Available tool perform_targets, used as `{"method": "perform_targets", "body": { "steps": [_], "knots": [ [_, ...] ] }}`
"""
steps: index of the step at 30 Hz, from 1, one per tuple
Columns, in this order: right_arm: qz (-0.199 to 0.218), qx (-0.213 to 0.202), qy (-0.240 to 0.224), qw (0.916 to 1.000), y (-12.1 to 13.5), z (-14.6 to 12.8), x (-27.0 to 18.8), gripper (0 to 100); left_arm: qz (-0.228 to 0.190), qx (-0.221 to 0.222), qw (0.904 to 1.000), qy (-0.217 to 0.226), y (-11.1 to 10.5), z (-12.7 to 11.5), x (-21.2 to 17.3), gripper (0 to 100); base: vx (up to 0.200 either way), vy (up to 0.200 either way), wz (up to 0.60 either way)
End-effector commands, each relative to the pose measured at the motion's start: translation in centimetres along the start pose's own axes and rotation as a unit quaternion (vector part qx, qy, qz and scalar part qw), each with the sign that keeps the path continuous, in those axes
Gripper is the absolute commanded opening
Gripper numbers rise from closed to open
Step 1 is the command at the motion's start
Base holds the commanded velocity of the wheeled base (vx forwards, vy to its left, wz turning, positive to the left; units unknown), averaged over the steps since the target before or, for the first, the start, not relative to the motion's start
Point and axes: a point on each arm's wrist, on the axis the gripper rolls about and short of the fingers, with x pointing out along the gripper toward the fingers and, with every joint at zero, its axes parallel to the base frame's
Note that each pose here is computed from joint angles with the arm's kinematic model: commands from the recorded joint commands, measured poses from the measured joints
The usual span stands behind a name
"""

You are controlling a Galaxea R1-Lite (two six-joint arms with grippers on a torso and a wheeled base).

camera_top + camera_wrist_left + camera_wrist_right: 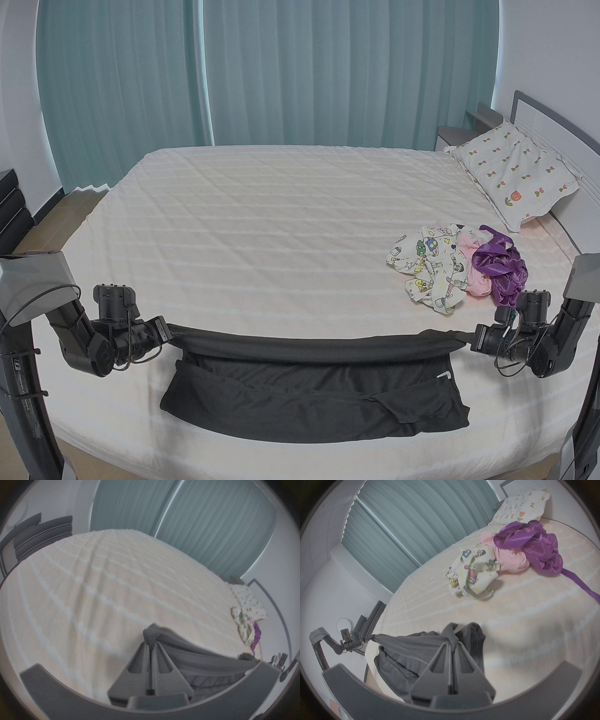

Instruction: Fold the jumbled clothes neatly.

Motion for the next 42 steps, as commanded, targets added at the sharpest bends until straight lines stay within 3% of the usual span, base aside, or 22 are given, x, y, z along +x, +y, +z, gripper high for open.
{"method": "perform_targets", "body": {
  "steps": [1,11,12,14,15,20,25,28,32,35,37,38,42],
  "knots": [
    [-0.014,0.0,0.047,0.9988,-0.9,-2.6,0.3,0,0.024,0.017,0.998,0.055,1.5,-3.1,0.7,0,0.0,0.0,0.0],
    [-0.021,-0.014,0.084,0.9962,-1.3,-4.5,0.0,0,0.037,0.035,0.9941,0.096,2.3,-5.0,0.4,0,0.0,0.0,0.0],
    [-0.023,-0.015,0.091,0.9955,-1.4,-4.9,0.0,0,0.039,0.045,0.9927,0.105,2.5,-5.5,0.3,100,0.0,0.0,0.0],
    [-0.025,-0.017,0.098,0.9947,-1.4,-5.3,0.0,0,0.042,0.056,0.991,0.114,2.8,-6.0,0.2,100,0.0,0.0,0.0],
    [-0.025,-0.02,0.101,0.9944,-1.4,-5.4,0.0,100,0.042,0.059,0.9908,0.115,2.8,-6.0,0.2,100,0.0,0.0,0.0],
    [-0.026,-0.023,0.098,0.9946,-1.4,-5.4,-0.4,100,0.045,0.056,0.9898,0.122,3.0,-6.4,-0.2,100,0.0,0.0,0.0],
    [-0.024,-0.025,0.041,0.9985,-1.3,-3.4,-1.3,100,0.045,0.038,0.9929,0.103,3.2,-5.3,-1.5,100,0.0,0.0,0.0],
    [-0.013,-0.006,0.006,0.9999,-0.5,-2.0,-1.7,100,0.014,-0.019,0.9966,0.078,3.2,-3.4,-3.4,100,0.0,0.0,0.0],
    [0.007,0.006,0.008,0.9999,0.9,-2.0,-1.1,100,-0.029,-0.098,0.9934,0.052,2.7,-1.4,-5.3,100,0.0,0.0,0.0],
    [0.024,0.003,0.02,0.9995,1.8,-2.4,0.1,100,-0.051,-0.161,0.9849,0.038,1.9,-0.3,-6.1,100,0.0,0.0,0.0],
    [0.024,0.003,0.02,0.9995,1.8,-2.4,0.1,100,-0.051,-0.161,0.9849,0.038,1.9,-0.3,-6.1,100,0.0,0.0,0.0],
    [0.024,0.003,0.02,0.9995,1.8,-2.4,0.1,100,-0.058,-0.211,0.9749,0.042,1.3,-0.3,-5.9,100,0.0,0.0,0.0],
    [0.03,-0.017,0.044,0.9985,2.7,-3.6,3.9,100,-0.057,-0.224,0.9715,0.052,1.2,-0.7,-5.8,100,0.0,0.0,0.0]
  ]
}}
